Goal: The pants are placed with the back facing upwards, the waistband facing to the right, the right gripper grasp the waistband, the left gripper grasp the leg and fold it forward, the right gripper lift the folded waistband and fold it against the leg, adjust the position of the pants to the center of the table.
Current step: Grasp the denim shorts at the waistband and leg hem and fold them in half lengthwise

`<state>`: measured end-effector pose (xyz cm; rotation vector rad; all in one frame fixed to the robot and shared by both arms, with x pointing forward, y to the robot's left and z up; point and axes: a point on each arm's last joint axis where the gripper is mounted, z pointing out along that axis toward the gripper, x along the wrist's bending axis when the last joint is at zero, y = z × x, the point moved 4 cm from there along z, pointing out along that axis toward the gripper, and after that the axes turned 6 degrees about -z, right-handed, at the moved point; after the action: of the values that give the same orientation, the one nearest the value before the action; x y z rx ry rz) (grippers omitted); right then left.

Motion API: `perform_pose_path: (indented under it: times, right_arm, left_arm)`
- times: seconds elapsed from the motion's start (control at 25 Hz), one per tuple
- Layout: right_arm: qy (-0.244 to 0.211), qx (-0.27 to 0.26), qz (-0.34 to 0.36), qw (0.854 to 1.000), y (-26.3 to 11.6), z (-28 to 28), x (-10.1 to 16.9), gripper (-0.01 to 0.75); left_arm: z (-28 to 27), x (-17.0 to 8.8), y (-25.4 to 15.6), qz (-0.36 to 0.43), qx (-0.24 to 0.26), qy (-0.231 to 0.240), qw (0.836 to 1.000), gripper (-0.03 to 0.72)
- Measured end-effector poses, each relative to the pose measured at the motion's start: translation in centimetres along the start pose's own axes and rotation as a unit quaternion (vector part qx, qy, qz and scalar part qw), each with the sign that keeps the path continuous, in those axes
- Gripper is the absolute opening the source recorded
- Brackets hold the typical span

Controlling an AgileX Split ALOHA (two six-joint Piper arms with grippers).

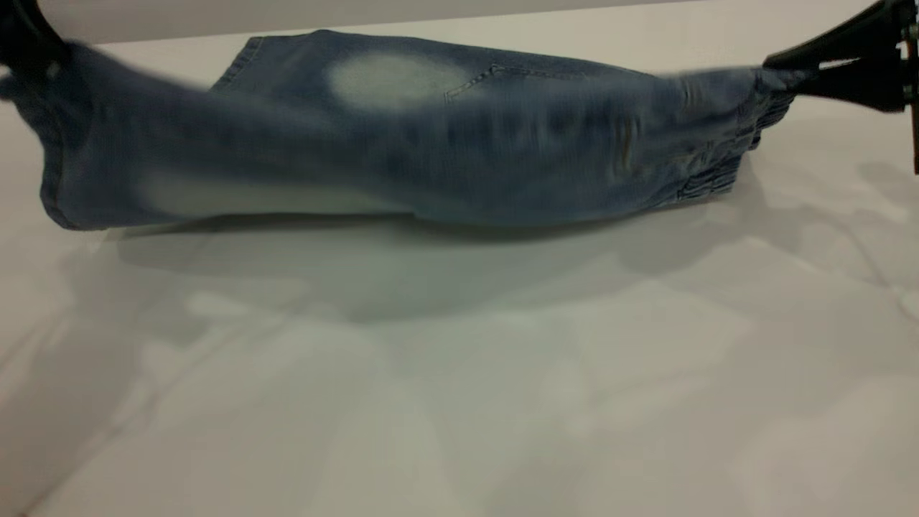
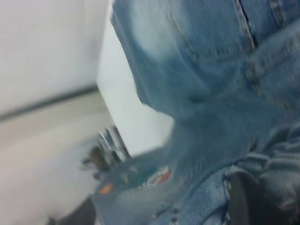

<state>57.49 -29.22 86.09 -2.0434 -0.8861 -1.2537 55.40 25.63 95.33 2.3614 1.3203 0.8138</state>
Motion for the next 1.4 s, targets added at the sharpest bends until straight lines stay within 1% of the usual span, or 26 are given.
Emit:
perform_pose_path:
  times: [0.12,0.2,0.4,0.72,0.84,1.04,1.28,1.4]
  right_arm:
    - [0.02,-0.03,0.036,0.999,0.8,0.0,0.5,0.031]
    - [0.019,-0.032,0.05,0.998,0.9,0.0,0.5,0.031]
    - [-0.021,-0.061,0.079,0.995,1.6,-0.1,-0.7,0.031]
    - [-0.067,-0.097,0.124,0.985,2.6,-0.1,-2.3,0.031]
    - [-0.073,-0.106,0.139,0.982,3.3,0.1,-2.7,0.031]
    - [-0.071,-0.117,0.127,0.982,5.1,0.5,-2.4,0.031]
    - [-0.059,-0.119,0.111,0.985,7.2,1.3,-2.1,0.034]
    - [-0.055,-0.124,0.081,0.988,8.0,1.3,-1.4,0.039]
  left_arm:
    - [1.1,1.9,0.9,-0.003,0.002,0.024,1.0,0.016]
    - [2.0,2.5,1.6,0.006,0.0,0.03,1.0,0.016]
    - [4.8,3.4,5.0,0.012,-0.03,0.034,0.999,0.016]
    - [9.8,4.9,9.6,0.012,-0.049,0.044,0.998,0.016]
    - [11.8,5.1,10.5,0.011,-0.051,0.045,0.998,0.016]
    - [15.5,4.8,10.3,0.039,-0.036,0.045,0.998,0.016]
    - [18.3,4.6,10.2,0.056,-0.026,0.046,0.997,0.019]
    - [18.9,4.5,10.1,0.054,-0.025,0.045,0.997,0.021]
